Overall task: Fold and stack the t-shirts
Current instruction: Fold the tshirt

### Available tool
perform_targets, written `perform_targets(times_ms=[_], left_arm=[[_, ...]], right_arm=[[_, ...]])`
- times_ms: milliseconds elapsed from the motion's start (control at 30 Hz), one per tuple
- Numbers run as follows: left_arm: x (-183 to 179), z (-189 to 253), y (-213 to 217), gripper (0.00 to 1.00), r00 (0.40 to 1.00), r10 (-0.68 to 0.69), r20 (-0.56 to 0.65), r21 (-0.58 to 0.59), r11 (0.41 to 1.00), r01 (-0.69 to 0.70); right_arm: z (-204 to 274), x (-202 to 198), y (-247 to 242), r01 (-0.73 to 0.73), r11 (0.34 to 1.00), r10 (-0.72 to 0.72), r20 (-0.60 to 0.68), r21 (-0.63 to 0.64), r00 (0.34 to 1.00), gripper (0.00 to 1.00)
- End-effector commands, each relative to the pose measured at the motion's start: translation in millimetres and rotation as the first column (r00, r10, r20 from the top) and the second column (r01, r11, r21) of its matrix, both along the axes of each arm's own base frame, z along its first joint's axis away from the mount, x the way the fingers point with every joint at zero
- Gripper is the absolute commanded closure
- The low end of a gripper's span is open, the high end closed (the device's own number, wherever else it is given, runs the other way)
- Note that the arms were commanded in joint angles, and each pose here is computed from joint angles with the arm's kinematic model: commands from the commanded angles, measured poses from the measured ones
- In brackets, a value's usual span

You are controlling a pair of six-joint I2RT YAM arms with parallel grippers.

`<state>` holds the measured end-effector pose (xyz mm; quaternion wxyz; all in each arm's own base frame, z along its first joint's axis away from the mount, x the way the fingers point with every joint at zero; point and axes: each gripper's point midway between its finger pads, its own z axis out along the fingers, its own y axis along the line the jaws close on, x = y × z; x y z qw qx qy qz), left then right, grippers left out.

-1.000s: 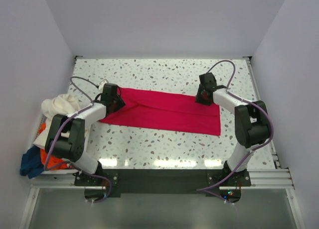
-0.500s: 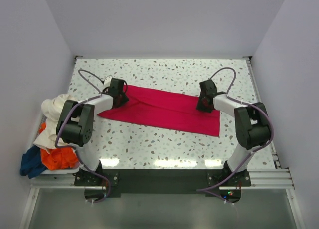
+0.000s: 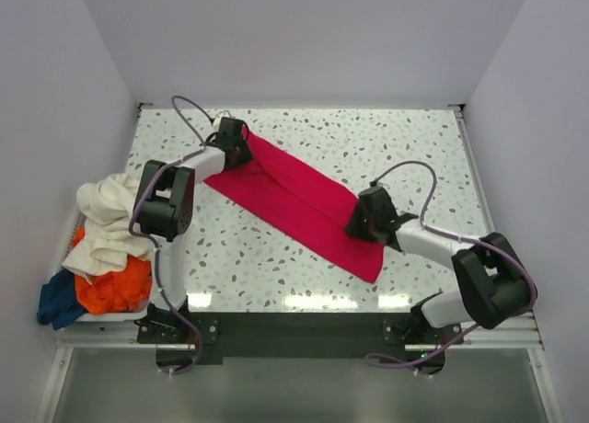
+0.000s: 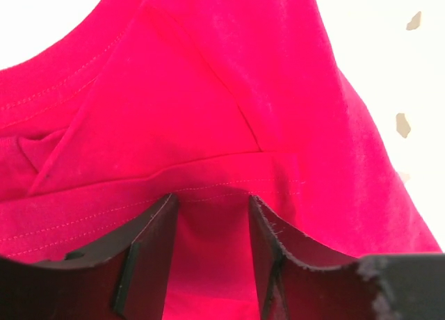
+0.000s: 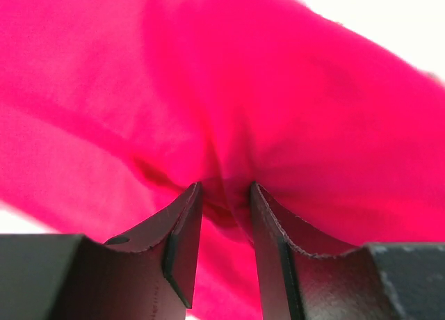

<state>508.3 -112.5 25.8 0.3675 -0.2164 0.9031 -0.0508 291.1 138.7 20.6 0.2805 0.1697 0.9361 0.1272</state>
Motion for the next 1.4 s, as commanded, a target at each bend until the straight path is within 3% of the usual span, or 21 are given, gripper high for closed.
perform_targets(times_ms=[0,100,200,367,600,767,967,1067,1100,1167,1267,1367], left_arm=[[-6.7,-32.6,-31.5,0.49,0.980,-0.176,-0.095,-0.042,0.984,0.172],[9.5,-29.6,-52.4,0.44,0.966,-0.251,-0.055,-0.096,0.965,0.245],[32.1,-20.3,-71.2,0.41,0.952,-0.305,-0.008,-0.137,0.944,0.301],[49.3,-13.1,-101.3,0.32,0.905,-0.419,0.074,-0.212,0.880,0.425],[79.4,44.6,-126.9,0.21,0.821,-0.510,0.257,-0.209,0.800,0.562],[94.7,74.5,-125.6,0.20,0.802,-0.497,0.330,-0.228,0.783,0.579],[91.2,127.9,-113.4,0.20,0.783,-0.467,0.410,-0.197,0.793,0.576],[79.7,143.4,-98.9,0.21,0.811,-0.420,0.406,-0.175,0.836,0.521],[68.9,128.2,-92.5,0.22,0.845,-0.394,0.361,-0.198,0.854,0.482],[57.9,138.0,-75.2,0.27,0.892,-0.296,0.342,-0.203,0.903,0.378],[16.9,96.7,-56.7,0.42,0.955,-0.204,0.215,-0.227,0.941,0.252],[-5.2,84.8,-48.1,0.55,0.973,-0.154,0.170,-0.221,0.957,0.190]], right_arm=[[-9.6,-48.3,54.5,-0.067,0.988,0.074,-0.044,0.138,0.996,0.62],[-1.9,-70.6,99.3,-0.112,0.973,0.118,-0.018,0.202,0.993,0.62],[12.1,-71.1,128.1,-0.191,0.969,0.188,0.035,0.160,0.982,0.62],[33.5,-49.4,129.1,-0.237,0.972,0.235,0.059,0.015,0.970,0.61],[57.0,-44.7,112.6,-0.315,0.941,0.327,0.099,-0.122,0.940,0.53],[52.3,-48.4,85.7,-0.316,0.917,0.341,0.068,-0.242,0.938,0.47],[31.1,-60.6,76.3,-0.327,0.912,0.345,0.031,-0.246,0.938,0.47],[20.5,-65.2,70.3,-0.336,0.905,0.350,0.009,-0.260,0.937,0.48],[18.6,-66.5,69.2,-0.337,0.905,0.351,0.006,-0.260,0.936,0.48],[16.2,-69.2,66.9,-0.341,0.903,0.355,0.008,-0.259,0.935,0.48],[15.3,-70.8,64.7,-0.347,0.900,0.362,0.010,-0.263,0.932,0.48],[14.5,-71.9,64.0,-0.352,0.898,0.366,0.006,-0.264,0.931,0.48]])
